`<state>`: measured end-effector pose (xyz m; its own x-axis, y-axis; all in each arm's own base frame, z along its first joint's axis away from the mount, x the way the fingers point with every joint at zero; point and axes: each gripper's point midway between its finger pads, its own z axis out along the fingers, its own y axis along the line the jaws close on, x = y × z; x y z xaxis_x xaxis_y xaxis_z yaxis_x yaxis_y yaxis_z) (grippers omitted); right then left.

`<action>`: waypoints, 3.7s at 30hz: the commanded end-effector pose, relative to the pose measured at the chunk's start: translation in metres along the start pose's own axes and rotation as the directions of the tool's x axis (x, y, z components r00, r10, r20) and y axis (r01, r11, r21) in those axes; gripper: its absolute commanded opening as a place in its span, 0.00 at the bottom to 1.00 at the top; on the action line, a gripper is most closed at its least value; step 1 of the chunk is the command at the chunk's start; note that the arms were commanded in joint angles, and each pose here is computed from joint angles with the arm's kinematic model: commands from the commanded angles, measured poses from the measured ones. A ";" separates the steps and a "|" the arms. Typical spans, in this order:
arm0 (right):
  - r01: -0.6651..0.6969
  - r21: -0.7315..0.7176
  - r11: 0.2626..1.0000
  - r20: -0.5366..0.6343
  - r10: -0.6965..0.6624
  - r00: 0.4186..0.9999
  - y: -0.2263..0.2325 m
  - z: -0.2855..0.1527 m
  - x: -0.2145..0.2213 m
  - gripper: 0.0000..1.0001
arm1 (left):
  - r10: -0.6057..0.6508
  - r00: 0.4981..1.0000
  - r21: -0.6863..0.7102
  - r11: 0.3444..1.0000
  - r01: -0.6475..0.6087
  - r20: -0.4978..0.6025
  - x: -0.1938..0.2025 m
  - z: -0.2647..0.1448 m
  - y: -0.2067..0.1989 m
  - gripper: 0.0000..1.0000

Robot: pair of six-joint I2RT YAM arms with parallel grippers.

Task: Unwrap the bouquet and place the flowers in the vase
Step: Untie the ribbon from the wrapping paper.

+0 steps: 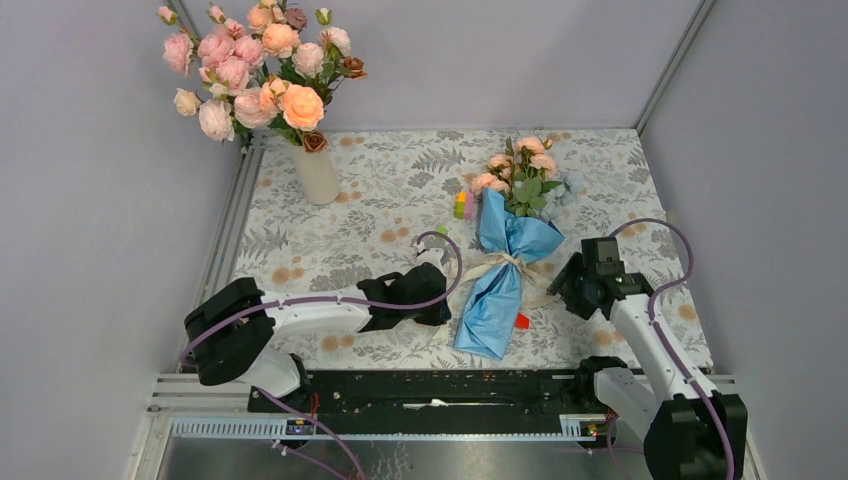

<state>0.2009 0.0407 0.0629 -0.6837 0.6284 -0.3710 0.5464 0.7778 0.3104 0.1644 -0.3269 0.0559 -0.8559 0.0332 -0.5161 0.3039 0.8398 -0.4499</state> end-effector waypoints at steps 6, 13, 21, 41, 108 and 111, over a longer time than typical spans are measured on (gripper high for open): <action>-0.019 -0.042 0.999 -0.028 0.018 0.999 0.010 0.024 0.003 0.60 | 0.009 0.999 0.042 0.999 -0.011 0.048 -0.016 -0.006 -0.014 0.00; -0.049 -0.017 0.999 -0.034 0.049 0.998 0.009 0.036 0.003 0.55 | 0.012 0.999 0.036 0.999 -0.014 0.052 -0.017 -0.008 -0.012 0.00; -0.065 0.055 0.996 0.003 0.065 0.998 -0.004 0.046 -0.002 0.48 | 0.010 0.998 0.036 0.999 -0.012 0.059 -0.021 -0.007 -0.013 0.00; -0.079 0.041 0.996 -0.046 0.080 0.996 0.002 0.062 0.005 0.22 | 0.009 0.998 0.032 0.999 -0.011 0.061 -0.023 -0.007 -0.012 0.00; 0.026 -0.076 0.997 0.197 -0.010 0.980 0.059 0.009 -0.085 0.43 | -0.009 0.998 0.064 0.998 0.005 0.063 -0.025 -0.017 -0.009 0.00; -0.012 -0.039 0.999 0.155 0.018 0.988 0.050 0.022 -0.076 0.44 | -0.015 0.998 0.063 0.998 0.011 0.062 -0.023 -0.016 -0.007 0.00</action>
<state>0.2950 0.0446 0.1017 -0.5918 0.6275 -0.5060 0.4742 0.7786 0.4110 0.1722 -0.3174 0.0673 -0.8443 0.0331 -0.5349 0.3157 0.8372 -0.4465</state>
